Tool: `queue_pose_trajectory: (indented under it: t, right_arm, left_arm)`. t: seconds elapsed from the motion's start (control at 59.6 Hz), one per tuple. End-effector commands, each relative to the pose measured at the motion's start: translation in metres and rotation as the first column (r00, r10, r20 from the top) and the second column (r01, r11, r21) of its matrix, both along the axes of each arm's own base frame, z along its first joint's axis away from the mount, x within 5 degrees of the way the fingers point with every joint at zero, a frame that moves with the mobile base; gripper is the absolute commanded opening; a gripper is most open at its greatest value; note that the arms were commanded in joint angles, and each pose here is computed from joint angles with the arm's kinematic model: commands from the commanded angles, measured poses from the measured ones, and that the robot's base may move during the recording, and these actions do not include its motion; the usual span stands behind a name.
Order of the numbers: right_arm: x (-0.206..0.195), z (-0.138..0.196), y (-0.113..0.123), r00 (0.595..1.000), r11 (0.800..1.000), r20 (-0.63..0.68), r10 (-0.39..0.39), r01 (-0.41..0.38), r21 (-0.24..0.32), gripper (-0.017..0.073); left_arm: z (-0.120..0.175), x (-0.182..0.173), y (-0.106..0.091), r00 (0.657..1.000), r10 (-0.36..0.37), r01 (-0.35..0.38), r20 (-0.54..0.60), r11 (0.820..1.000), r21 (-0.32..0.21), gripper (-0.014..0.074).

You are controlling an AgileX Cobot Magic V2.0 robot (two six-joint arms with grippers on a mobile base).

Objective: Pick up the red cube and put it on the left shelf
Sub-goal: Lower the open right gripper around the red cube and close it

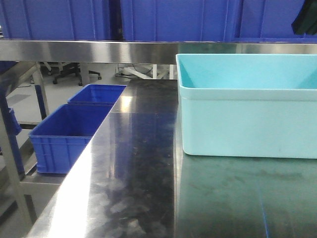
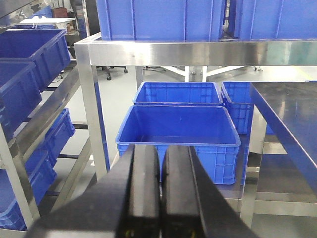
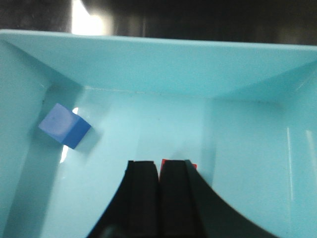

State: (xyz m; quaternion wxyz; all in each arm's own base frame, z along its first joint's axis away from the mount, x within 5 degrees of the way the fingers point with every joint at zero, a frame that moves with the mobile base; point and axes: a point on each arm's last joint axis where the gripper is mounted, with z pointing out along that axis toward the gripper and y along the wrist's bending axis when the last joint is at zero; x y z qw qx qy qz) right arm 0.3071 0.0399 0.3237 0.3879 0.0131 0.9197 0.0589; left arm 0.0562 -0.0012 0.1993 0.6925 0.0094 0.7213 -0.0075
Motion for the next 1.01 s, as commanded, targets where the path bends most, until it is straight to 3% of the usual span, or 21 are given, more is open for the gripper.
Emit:
queue_pose_trajectory:
  t: [0.0,0.084,0.117,0.201,0.369,0.99]
  right_arm:
    - [0.002,0.021,0.001,0.995,1.000,0.100,0.001,-0.003,0.015,0.0178]
    - [0.004,0.019,0.001,0.996,1.000,0.091,0.001,-0.003,0.014,0.0378]
    - [0.004,0.017,0.001,0.996,1.000,0.087,0.001,-0.003,0.014,0.0505]
    - [0.006,0.015,0.002,0.997,1.000,0.078,0.002,-0.003,0.013,0.0642]
    - [0.012,0.005,0.002,0.999,1.000,0.043,0.002,-0.002,0.008,0.0594]
    - [0.034,-0.039,0.005,0.994,1.000,-0.105,0.002,-0.003,-0.011,0.0594]
  left_arm:
    - [0.000,0.000,0.000,0.997,-0.001,0.001,0.077,1.000,-0.005,0.0101]
    - [0.000,0.000,0.000,0.997,-0.001,0.001,0.077,1.000,-0.005,0.0101]
    - [0.000,0.000,0.000,0.997,-0.001,0.001,0.077,1.000,-0.005,0.0101]
    - [0.000,0.000,0.000,0.997,-0.001,0.001,0.077,1.000,-0.005,0.0101]
    - [0.000,0.000,0.000,0.997,-0.001,0.001,0.077,1.000,-0.005,0.0101]
    - [0.000,0.000,0.000,0.997,-0.001,0.001,0.077,1.000,-0.005,0.0101]
